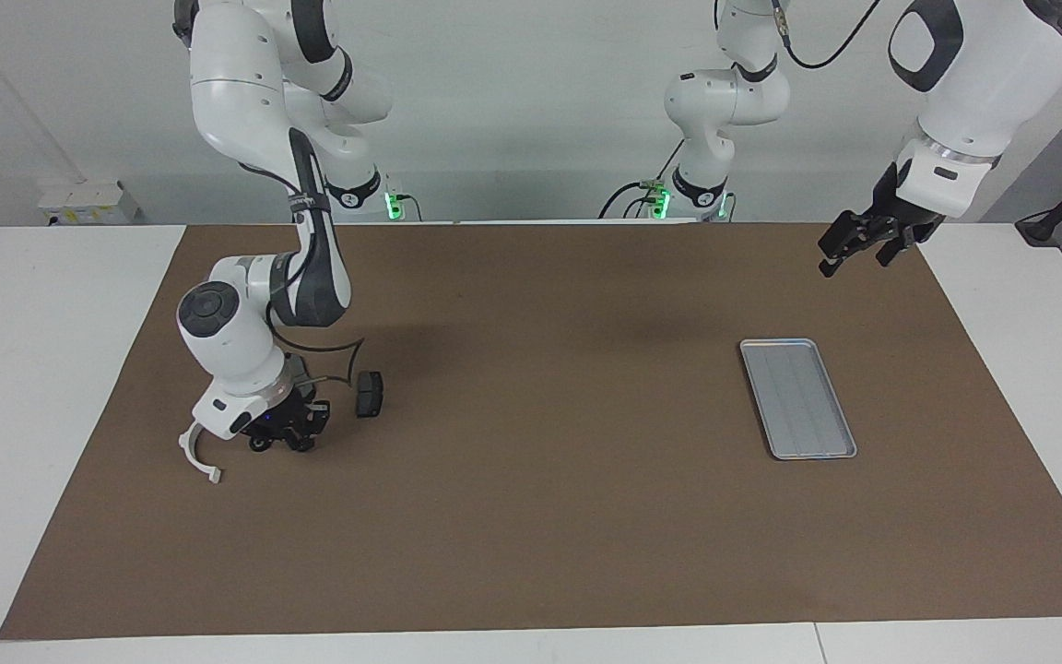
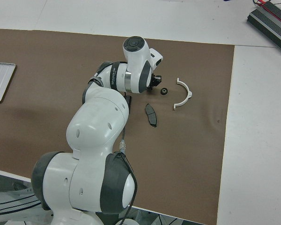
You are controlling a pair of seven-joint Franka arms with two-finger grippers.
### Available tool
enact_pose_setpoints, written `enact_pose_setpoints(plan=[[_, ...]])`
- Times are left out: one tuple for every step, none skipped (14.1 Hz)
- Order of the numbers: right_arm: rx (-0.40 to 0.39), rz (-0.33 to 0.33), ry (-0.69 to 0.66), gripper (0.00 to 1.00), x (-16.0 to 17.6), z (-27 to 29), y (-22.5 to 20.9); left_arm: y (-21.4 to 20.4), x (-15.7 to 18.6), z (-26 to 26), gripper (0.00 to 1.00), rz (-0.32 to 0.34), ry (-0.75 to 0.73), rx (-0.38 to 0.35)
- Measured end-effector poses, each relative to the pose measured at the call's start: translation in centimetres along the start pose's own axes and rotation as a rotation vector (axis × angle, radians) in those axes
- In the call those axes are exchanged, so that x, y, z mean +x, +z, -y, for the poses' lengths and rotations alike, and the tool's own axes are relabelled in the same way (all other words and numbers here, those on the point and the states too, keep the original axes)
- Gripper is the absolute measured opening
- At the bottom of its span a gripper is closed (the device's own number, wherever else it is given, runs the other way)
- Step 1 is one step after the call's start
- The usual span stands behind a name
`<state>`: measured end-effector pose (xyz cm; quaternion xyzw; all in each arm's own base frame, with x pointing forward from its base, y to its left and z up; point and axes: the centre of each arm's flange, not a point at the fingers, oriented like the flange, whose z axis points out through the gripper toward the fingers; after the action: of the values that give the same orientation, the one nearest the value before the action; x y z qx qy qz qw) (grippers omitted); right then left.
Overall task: Place bearing gear from tray to pile
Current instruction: 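Carry the bearing beside the white arc and open the right gripper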
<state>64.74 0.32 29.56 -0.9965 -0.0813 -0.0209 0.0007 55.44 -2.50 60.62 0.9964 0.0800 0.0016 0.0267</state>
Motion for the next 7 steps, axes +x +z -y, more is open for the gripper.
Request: enact_pose_setpoints(plan=[[0.0, 0.0, 0.0, 0.41, 0.0, 0.0, 0.0, 0.0, 0.0, 0.0, 1.0, 0.0, 0.0, 0.0], [0.0, 0.001, 0.0, 0.5, 0.0, 0.0, 0.0, 0.0, 0.0, 0.0, 1.0, 0.0, 0.0, 0.0], [0.001, 0.002, -0.001, 0.63, 0.0, 0.0, 0.0, 0.0, 0.0, 0.0, 1.0, 0.0, 0.0, 0.0], [0.001, 0.007, -0.001, 0.73, 0.0, 0.1, -0.1, 0.0, 0.0, 0.0, 1.0, 0.0, 0.0, 0.0], [0.003, 0.012, -0.002, 0.85, 0.0, 0.1, -0.4, 0.0, 0.0, 0.0, 1.0, 0.0, 0.0, 0.0], [0.004, 0.018, -0.004, 0.95, 0.1, 0.3, -1.1, 0.0, 0.0, 0.0, 1.0, 0.0, 0.0, 0.0], [0.007, 0.027, -0.007, 1.0, 0.3, 0.4, -2.6, 0.0, 0.0, 0.0, 1.0, 0.0, 0.0, 0.0]])
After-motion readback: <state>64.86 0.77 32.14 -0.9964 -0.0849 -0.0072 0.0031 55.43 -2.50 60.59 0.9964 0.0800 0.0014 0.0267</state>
